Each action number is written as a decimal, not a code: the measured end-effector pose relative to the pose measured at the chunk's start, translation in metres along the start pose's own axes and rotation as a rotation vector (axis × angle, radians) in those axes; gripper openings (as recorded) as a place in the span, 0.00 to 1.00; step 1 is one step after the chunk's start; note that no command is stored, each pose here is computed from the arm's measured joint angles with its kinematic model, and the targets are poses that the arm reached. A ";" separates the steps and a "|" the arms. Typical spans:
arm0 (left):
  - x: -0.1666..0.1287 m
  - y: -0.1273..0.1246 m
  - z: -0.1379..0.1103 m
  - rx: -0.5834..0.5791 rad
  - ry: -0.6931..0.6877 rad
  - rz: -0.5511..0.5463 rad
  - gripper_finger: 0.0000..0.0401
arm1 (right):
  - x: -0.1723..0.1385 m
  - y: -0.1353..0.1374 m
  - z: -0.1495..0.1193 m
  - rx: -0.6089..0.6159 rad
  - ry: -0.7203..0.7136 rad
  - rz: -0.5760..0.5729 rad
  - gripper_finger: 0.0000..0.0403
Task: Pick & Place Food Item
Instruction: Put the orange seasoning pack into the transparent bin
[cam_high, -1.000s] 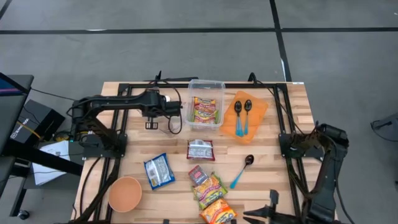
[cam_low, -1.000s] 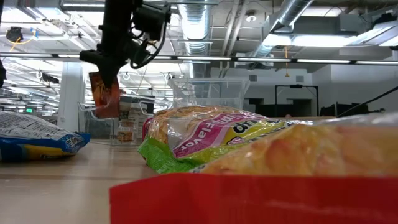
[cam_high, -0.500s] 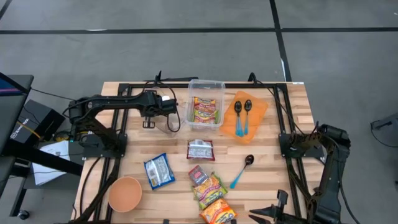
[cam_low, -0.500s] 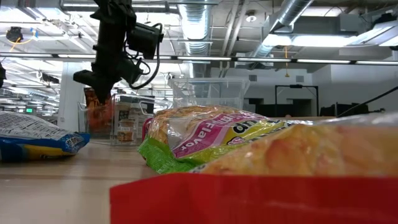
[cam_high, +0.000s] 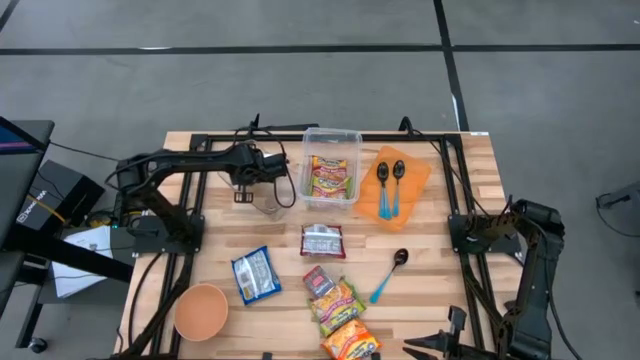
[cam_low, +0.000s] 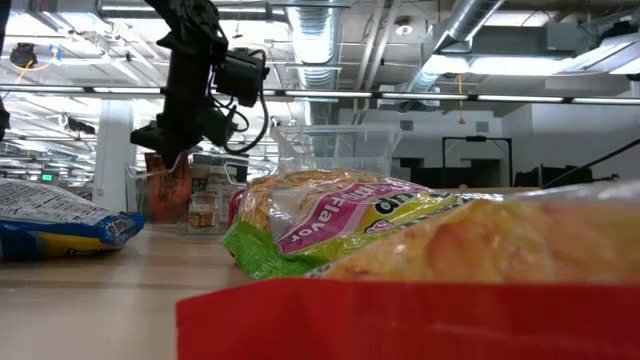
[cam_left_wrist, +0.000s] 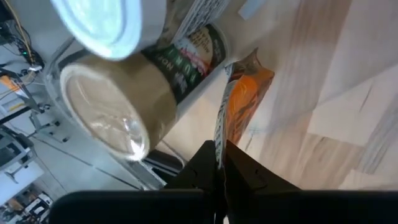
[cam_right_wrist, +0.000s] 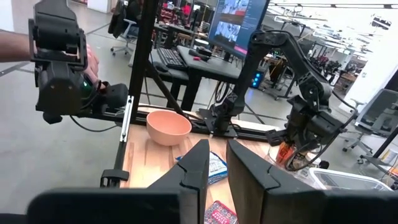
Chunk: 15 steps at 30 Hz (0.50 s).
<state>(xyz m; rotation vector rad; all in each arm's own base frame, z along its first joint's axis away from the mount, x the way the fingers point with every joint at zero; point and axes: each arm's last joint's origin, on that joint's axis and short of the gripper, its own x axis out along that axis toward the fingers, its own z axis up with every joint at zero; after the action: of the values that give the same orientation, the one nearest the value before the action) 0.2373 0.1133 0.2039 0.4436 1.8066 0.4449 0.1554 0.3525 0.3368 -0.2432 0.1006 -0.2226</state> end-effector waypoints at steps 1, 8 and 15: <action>0.001 0.000 0.002 0.002 0.002 -0.001 0.01 | 0.000 0.000 0.000 0.000 0.000 0.000 0.13; 0.006 -0.001 0.004 0.006 0.020 -0.008 0.01 | 0.000 0.000 0.000 0.004 0.000 0.000 0.13; 0.007 0.000 0.004 -0.016 0.022 -0.009 0.04 | 0.000 0.000 0.000 0.004 0.000 0.001 0.13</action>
<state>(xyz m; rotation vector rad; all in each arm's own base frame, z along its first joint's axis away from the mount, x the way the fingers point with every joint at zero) 0.2391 0.1172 0.1971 0.4208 1.8239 0.4596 0.1555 0.3526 0.3371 -0.2395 0.0999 -0.2222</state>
